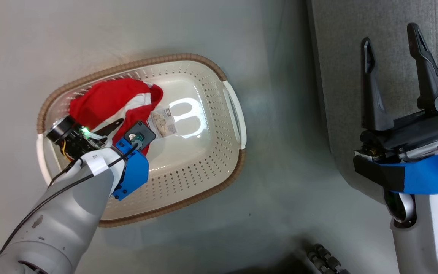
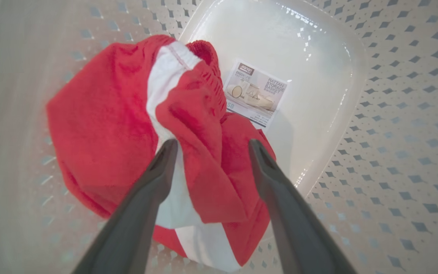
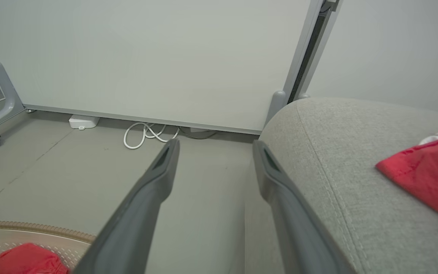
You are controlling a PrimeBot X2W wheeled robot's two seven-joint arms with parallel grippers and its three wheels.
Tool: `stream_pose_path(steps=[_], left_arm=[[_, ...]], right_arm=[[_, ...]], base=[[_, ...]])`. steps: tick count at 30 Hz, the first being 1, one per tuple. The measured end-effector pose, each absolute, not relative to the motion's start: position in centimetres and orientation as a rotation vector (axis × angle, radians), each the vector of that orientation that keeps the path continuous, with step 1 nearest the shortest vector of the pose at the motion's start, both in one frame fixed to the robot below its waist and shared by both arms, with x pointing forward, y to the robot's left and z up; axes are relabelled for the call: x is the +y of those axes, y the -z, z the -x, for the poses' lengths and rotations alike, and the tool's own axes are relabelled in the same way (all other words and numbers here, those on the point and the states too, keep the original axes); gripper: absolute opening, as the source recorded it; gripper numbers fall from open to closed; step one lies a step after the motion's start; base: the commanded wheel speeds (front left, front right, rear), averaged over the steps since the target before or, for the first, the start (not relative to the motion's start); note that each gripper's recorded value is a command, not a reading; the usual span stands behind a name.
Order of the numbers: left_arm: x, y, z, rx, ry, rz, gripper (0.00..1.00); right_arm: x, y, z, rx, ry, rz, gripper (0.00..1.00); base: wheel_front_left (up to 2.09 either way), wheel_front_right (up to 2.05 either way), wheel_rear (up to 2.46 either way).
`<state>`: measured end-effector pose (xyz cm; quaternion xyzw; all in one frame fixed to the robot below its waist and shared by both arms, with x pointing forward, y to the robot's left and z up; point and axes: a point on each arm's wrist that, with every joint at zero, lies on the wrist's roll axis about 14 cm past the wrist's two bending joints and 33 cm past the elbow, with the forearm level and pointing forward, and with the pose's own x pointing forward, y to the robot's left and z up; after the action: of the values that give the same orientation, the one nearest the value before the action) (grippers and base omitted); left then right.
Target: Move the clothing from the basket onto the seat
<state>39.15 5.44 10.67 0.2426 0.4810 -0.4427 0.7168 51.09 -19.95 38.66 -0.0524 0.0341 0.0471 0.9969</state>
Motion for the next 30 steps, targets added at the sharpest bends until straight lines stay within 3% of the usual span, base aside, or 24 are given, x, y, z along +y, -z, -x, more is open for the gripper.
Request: stream_pose_path(steps=[20, 21, 23, 30], left_arm=[[7.6, -4.5, -39.6, 1.163, 0.974, -0.686, 1.00], [7.7, -4.3, -39.4, 1.169, 0.979, -0.691, 0.96], [7.5, -4.1, -39.2, 1.169, 0.992, -0.689, 0.00], [6.2, -5.0, -39.4, 1.141, 0.999, -0.651, 0.00]], right_arm=[[-19.9, -35.0, -51.2, 0.117, -0.109, 0.176, 1.00], [-19.9, -34.9, -51.2, 0.118, -0.108, 0.176, 1.00], [-19.9, -34.8, -51.2, 0.120, -0.108, 0.179, 1.00], [-19.8, -35.3, -51.4, 0.108, -0.107, 0.176, 1.00]], base=[[0.00, 0.00, 0.00], [0.00, 0.00, 0.00], [0.00, 0.00, 0.00], [0.00, 0.00, 0.00]])
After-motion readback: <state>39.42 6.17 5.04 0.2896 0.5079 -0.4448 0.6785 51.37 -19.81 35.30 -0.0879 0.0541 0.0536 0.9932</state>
